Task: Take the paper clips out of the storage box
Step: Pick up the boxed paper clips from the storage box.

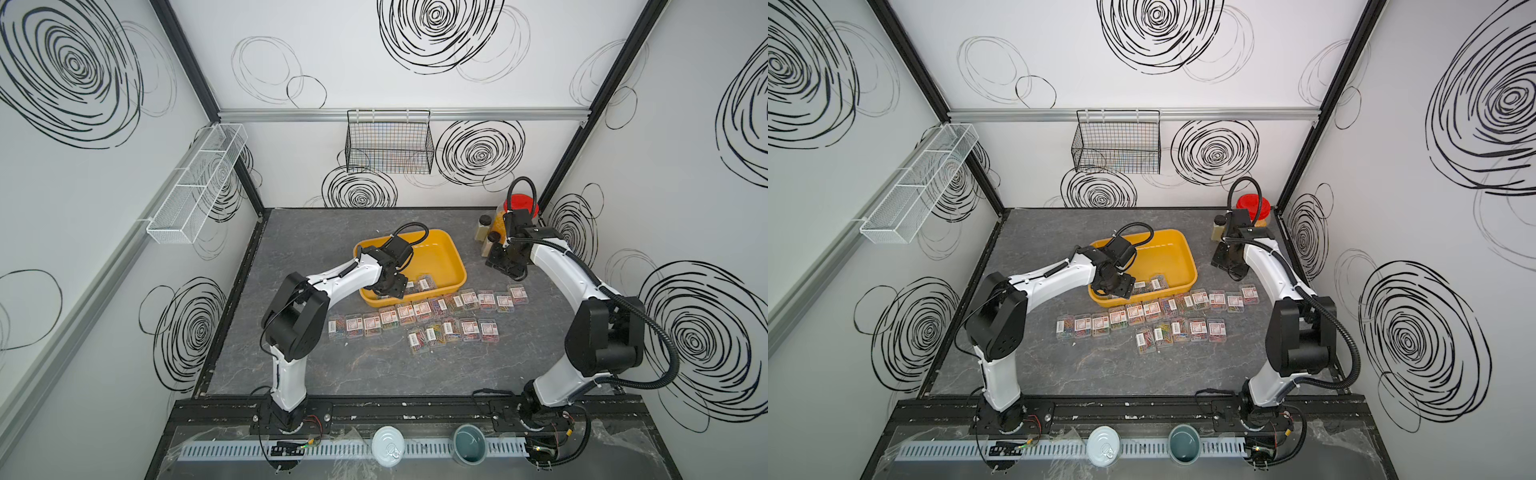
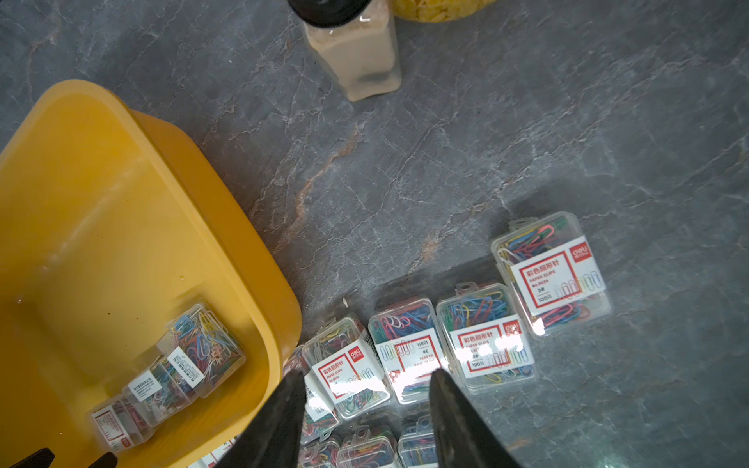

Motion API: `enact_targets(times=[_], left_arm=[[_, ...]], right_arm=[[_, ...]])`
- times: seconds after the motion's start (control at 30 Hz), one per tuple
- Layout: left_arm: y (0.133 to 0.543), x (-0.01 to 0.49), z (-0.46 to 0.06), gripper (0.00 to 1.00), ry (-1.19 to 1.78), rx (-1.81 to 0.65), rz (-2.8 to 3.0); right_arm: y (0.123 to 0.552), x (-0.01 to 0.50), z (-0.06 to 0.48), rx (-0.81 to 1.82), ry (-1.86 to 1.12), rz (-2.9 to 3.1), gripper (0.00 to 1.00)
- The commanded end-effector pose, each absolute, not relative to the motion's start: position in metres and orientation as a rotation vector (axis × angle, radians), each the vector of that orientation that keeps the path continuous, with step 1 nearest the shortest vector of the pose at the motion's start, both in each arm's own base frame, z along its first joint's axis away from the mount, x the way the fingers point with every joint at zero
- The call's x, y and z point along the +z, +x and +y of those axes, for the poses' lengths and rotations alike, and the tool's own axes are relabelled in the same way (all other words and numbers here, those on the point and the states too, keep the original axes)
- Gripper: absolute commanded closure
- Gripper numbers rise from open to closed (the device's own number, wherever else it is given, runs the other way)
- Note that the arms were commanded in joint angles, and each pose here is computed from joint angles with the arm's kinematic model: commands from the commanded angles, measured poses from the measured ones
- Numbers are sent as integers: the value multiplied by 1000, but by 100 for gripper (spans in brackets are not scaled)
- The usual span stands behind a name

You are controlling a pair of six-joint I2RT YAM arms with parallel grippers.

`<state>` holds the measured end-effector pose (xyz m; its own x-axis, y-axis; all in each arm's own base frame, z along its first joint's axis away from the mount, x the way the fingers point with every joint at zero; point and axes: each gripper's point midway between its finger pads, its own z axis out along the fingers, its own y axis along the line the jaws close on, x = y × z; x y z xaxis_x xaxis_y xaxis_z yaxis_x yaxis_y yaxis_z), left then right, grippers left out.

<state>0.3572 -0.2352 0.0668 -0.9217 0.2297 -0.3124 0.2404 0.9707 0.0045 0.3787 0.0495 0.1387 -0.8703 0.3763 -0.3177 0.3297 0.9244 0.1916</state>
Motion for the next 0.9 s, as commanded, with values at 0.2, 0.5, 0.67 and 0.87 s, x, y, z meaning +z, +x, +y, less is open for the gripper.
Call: enact_targets(times=[0.2,0.5,0.67,0.87], left_arm=[[363,57,-242,21,126,-103,2840],[364,43,-234,22,26,-36,2859],[362,30,-228,23,-19,-5,2890],[363,17,-226,21,-64,-6,2907]], right_arm=[[392,140,45,180,511,2733,47],[399,138,47,181,482,2747,48],[397,136,45,163,465,2755,48],[393,135,41,159,464,2764,48]])
